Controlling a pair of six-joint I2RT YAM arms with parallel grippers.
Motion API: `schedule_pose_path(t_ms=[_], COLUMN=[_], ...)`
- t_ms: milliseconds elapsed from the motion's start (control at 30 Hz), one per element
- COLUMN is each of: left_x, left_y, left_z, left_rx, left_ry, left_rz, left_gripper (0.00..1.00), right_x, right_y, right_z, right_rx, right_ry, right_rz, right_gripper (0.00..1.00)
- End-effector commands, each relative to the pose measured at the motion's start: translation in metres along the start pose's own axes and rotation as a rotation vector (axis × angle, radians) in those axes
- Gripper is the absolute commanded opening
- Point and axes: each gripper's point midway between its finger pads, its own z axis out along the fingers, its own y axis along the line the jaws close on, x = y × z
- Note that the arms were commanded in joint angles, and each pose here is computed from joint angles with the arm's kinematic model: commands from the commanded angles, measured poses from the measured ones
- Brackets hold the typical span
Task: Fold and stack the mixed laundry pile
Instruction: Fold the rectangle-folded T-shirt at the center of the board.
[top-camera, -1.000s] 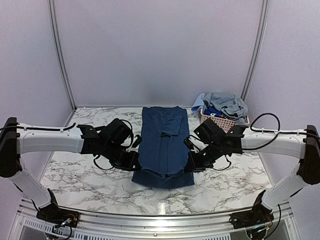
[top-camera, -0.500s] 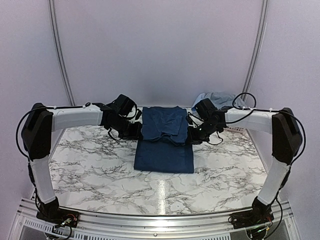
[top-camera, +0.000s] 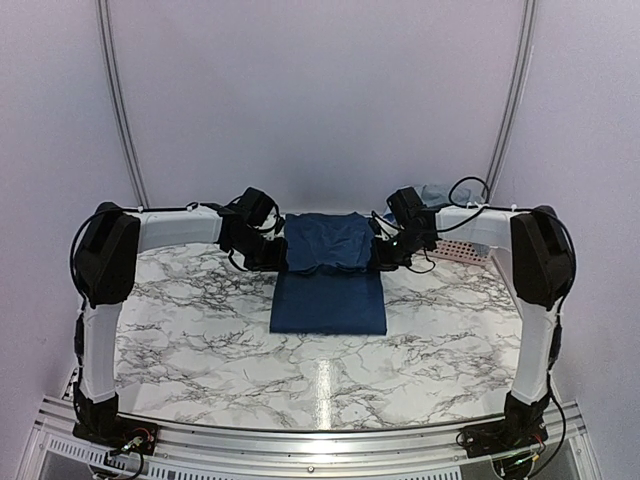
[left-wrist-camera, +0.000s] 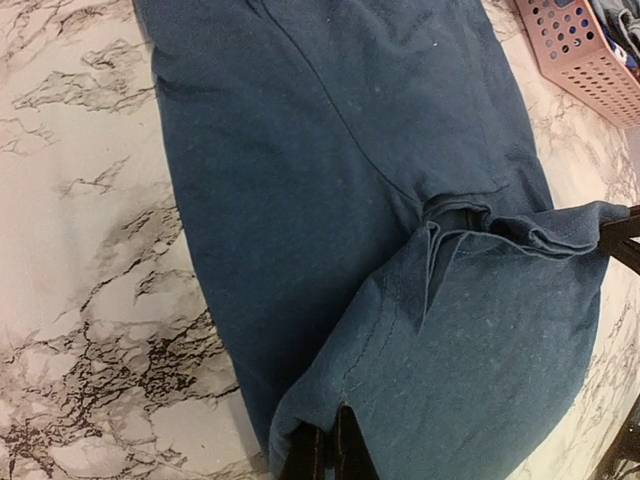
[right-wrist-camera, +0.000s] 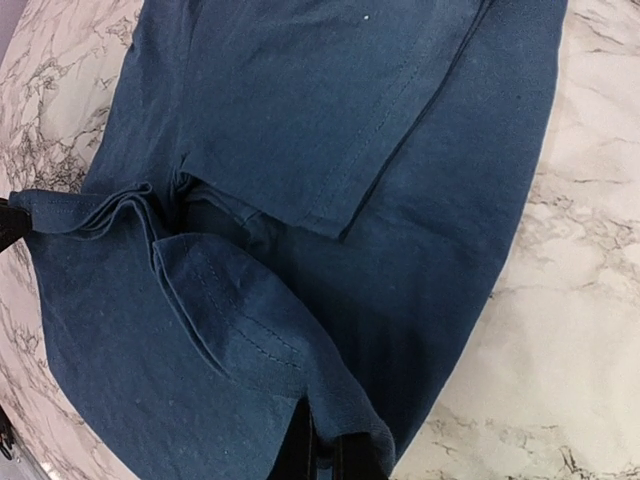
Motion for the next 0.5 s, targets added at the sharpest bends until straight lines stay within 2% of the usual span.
schedule_pose_path(t_ms=[0,233,300,367,467], left_x=[-0.006,-0.010,-0.012,-0.015,-0.027], left_y=[0.011,0.018,0.017,0.015,0.010], left_z=[0.010,0.023,0.026,0.023,-0.002], left_rx=[0.002,0.011,0.018,0.038,0.041], left_ry=[0.003,-0.004,-0.005,-0.006,-0.057], left_rz=[-0.009,-0.022,-0.022,-0.028,-0.017], left_gripper=[0.00,0.00,0.00,0.16,0.53], right_x=[-0.019,-0.019,-0.024,-0.031,-0.044], right_y=[-0.002,-0.012,-0.012,-0.011,-0.003], right_z=[0.006,0.020,0.020,0.014,-0.014], right_rx=[-0.026,-0.017,-0.015,-0.011,-0.005], right_ry=[-0.028,-0.023,-0.031,-0.044,-0.085], right_rz=[-0.019,-0.010,-0.012,-0.015,-0.034], right_gripper=[0.00,0.00,0.09,0.24,0.47])
